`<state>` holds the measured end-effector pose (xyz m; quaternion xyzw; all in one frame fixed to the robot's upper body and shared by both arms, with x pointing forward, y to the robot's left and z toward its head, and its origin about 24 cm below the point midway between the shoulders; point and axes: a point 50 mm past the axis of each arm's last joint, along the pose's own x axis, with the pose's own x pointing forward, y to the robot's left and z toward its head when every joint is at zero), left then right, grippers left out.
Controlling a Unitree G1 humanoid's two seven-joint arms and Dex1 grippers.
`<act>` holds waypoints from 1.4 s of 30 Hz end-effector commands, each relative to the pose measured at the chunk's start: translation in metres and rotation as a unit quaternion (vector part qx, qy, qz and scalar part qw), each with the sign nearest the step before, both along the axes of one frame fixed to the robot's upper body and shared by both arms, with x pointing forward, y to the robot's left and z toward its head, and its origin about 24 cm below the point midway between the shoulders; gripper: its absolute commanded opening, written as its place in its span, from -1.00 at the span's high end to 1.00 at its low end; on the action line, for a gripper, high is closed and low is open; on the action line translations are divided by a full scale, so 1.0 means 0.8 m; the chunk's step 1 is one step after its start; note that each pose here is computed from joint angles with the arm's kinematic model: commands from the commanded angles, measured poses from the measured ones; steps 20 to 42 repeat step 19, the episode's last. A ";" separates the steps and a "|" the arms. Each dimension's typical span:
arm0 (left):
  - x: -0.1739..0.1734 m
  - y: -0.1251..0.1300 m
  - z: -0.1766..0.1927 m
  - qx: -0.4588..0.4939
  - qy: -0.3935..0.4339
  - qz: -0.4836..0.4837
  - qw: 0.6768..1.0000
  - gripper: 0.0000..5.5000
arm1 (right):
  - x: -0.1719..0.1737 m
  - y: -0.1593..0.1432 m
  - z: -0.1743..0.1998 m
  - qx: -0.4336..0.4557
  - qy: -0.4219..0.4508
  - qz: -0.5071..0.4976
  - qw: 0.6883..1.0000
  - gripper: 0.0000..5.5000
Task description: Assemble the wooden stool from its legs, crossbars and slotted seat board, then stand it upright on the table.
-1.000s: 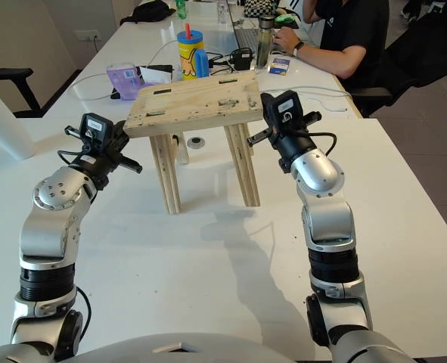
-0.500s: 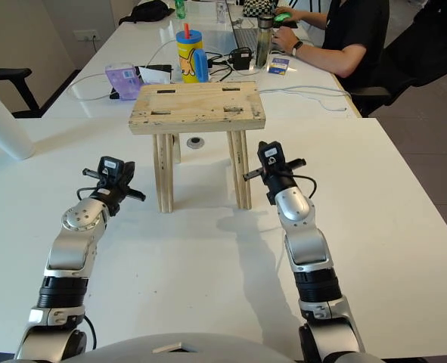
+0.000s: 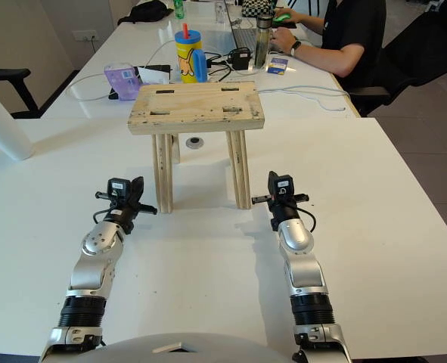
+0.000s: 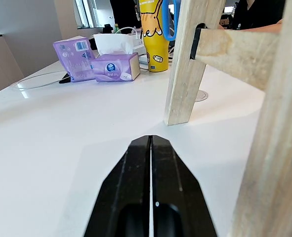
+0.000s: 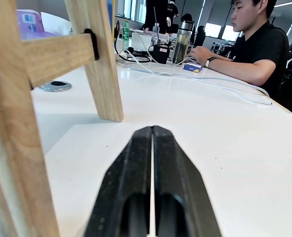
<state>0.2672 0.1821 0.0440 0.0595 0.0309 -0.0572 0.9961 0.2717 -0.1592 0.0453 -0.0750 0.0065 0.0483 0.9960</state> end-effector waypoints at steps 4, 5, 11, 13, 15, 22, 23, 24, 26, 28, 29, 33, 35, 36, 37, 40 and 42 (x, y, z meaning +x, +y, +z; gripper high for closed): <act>0.002 -0.007 -0.003 0.000 -0.005 -0.005 1.000 0.99 | 0.003 -0.008 -0.006 -0.004 -0.004 -0.011 1.000 1.00; 0.006 -0.010 0.000 0.002 -0.010 -0.014 1.000 0.99 | 0.005 -0.008 -0.007 -0.005 -0.005 -0.011 1.000 1.00; 0.023 -0.013 0.008 0.006 -0.023 -0.029 0.999 0.99 | 0.017 -0.006 -0.008 0.000 -0.015 -0.012 1.000 1.00; 0.024 -0.015 0.008 0.006 -0.025 -0.032 0.999 0.99 | 0.019 -0.008 -0.010 0.000 -0.015 -0.014 1.000 1.00; 0.025 -0.015 0.007 0.005 -0.025 -0.033 0.999 0.99 | 0.019 -0.010 -0.010 0.001 -0.017 -0.016 1.000 1.00; 0.025 -0.017 0.007 0.004 -0.030 -0.043 0.999 0.99 | 0.019 -0.010 -0.013 0.004 -0.020 -0.018 1.000 1.00; 0.025 -0.017 0.007 0.004 -0.030 -0.043 0.999 0.99 | 0.019 -0.010 -0.013 0.004 -0.020 -0.018 1.000 1.00; 0.025 -0.017 0.007 0.004 -0.030 -0.043 0.999 0.99 | 0.019 -0.010 -0.013 0.004 -0.020 -0.018 1.000 1.00; 0.025 -0.017 0.007 0.004 -0.030 -0.043 0.999 0.99 | 0.019 -0.010 -0.013 0.004 -0.020 -0.018 1.000 1.00; 0.025 -0.017 0.007 0.004 -0.030 -0.043 0.999 0.99 | 0.019 -0.010 -0.013 0.004 -0.020 -0.018 1.000 1.00; 0.025 -0.017 0.007 0.004 -0.030 -0.043 0.999 0.99 | 0.019 -0.010 -0.013 0.004 -0.020 -0.018 1.000 1.00; 0.025 -0.017 0.007 0.004 -0.030 -0.043 0.999 0.99 | 0.019 -0.010 -0.013 0.004 -0.020 -0.018 1.000 1.00; 0.025 -0.017 0.007 0.004 -0.030 -0.043 0.999 0.99 | 0.019 -0.010 -0.013 0.004 -0.020 -0.018 1.000 1.00; 0.025 -0.017 0.007 0.004 -0.030 -0.043 0.999 0.99 | 0.019 -0.010 -0.013 0.004 -0.020 -0.018 1.000 1.00; 0.025 -0.017 0.007 0.004 -0.030 -0.043 0.999 0.99 | 0.019 -0.010 -0.013 0.004 -0.020 -0.018 1.000 1.00; 0.025 -0.017 0.007 0.004 -0.030 -0.043 0.999 0.99 | 0.019 -0.010 -0.013 0.004 -0.020 -0.018 1.000 1.00; 0.025 -0.017 0.007 0.004 -0.030 -0.043 0.999 0.99 | 0.019 -0.010 -0.013 0.004 -0.020 -0.018 1.000 1.00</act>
